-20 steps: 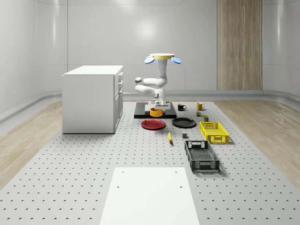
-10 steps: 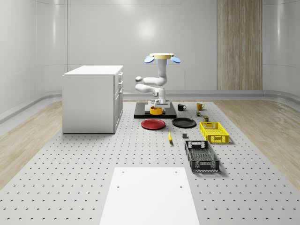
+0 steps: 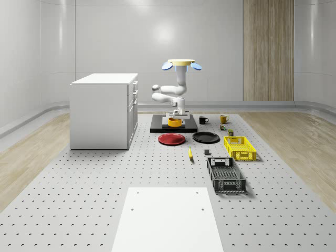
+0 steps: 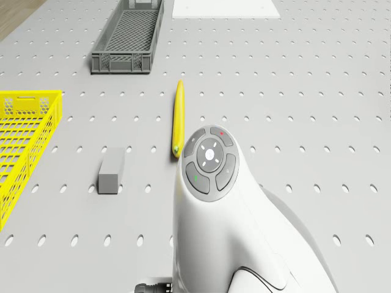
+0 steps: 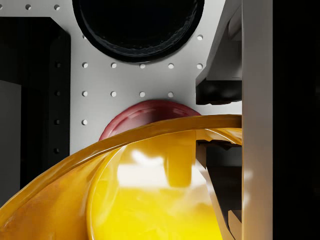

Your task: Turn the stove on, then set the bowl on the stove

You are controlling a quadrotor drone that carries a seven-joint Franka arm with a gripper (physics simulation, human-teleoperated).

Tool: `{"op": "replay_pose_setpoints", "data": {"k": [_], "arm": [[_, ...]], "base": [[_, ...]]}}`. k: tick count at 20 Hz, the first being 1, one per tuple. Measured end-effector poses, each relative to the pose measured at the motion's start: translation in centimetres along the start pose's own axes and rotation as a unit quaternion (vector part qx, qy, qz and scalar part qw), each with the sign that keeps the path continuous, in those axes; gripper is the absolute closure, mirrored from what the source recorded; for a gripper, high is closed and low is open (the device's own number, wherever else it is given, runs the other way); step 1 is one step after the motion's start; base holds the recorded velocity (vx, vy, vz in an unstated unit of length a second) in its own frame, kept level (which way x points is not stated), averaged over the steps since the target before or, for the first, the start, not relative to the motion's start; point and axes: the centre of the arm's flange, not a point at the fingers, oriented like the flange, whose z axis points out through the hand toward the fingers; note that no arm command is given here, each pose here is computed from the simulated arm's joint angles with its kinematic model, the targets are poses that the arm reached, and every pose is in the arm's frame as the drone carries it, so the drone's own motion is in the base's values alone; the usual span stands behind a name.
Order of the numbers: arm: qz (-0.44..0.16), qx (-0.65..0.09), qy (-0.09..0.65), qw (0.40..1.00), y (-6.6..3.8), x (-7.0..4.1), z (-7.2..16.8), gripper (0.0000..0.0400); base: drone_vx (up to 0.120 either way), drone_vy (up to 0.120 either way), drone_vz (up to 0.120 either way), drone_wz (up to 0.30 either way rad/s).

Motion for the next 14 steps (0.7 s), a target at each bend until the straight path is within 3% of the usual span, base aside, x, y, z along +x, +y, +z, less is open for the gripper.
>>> {"op": "replay_pose_setpoints", "data": {"k": [14], "arm": [[0.000, 0.000, 0.000, 1.000, 0.00, 0.00, 0.00, 0.0298]], "base": [[-0.120, 0.000, 0.000, 0.000]]}}
